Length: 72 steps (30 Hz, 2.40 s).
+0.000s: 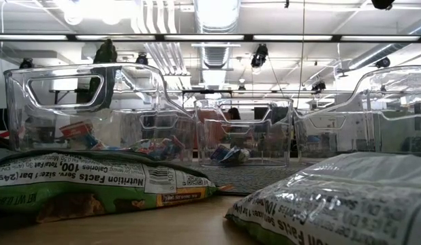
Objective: Pick and place Granola Bars by type
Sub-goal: Put the blue granola bar into the top transparent bin
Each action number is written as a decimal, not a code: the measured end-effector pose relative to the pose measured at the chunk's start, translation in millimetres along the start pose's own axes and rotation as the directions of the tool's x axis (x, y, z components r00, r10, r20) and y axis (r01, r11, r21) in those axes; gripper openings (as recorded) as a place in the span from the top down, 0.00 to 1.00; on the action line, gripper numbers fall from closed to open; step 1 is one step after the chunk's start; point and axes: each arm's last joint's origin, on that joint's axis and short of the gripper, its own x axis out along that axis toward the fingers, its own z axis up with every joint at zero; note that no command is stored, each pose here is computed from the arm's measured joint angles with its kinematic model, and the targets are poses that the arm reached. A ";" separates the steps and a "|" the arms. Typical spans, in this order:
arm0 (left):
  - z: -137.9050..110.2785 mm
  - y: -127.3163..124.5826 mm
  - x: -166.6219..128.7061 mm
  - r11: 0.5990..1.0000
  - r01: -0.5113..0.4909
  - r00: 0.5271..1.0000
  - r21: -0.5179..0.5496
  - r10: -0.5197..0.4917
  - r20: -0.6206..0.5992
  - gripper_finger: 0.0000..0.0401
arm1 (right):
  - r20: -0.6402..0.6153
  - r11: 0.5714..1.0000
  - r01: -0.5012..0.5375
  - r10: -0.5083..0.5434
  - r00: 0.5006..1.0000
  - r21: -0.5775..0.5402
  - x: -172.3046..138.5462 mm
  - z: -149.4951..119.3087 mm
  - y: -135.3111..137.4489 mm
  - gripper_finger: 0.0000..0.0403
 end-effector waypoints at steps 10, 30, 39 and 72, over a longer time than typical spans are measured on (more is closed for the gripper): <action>-4.1 5.6 25.1 0.990 -0.122 0.991 -0.071 0.117 -0.069 1.00 | 0.000 1.000 0.000 0.000 1.000 -0.003 0.0 0.0 0.0 0.98; -11.3 10.6 118.5 0.954 -0.282 0.950 -0.104 0.263 -0.166 1.00 | -0.002 1.000 0.007 -0.007 1.000 -0.004 -0.1 -0.3 -0.3 0.98; -16.0 14.6 149.7 0.943 -0.312 0.935 -0.120 0.282 -0.213 0.99 | -0.005 1.000 0.012 -0.012 1.000 -0.005 -0.1 -0.7 -0.6 0.98; -12.1 43.1 164.5 0.912 -0.391 0.904 -0.123 0.356 -0.235 0.42 | 0.013 0.998 0.061 -0.061 0.998 -0.001 -0.1 -0.2 -2.0 0.98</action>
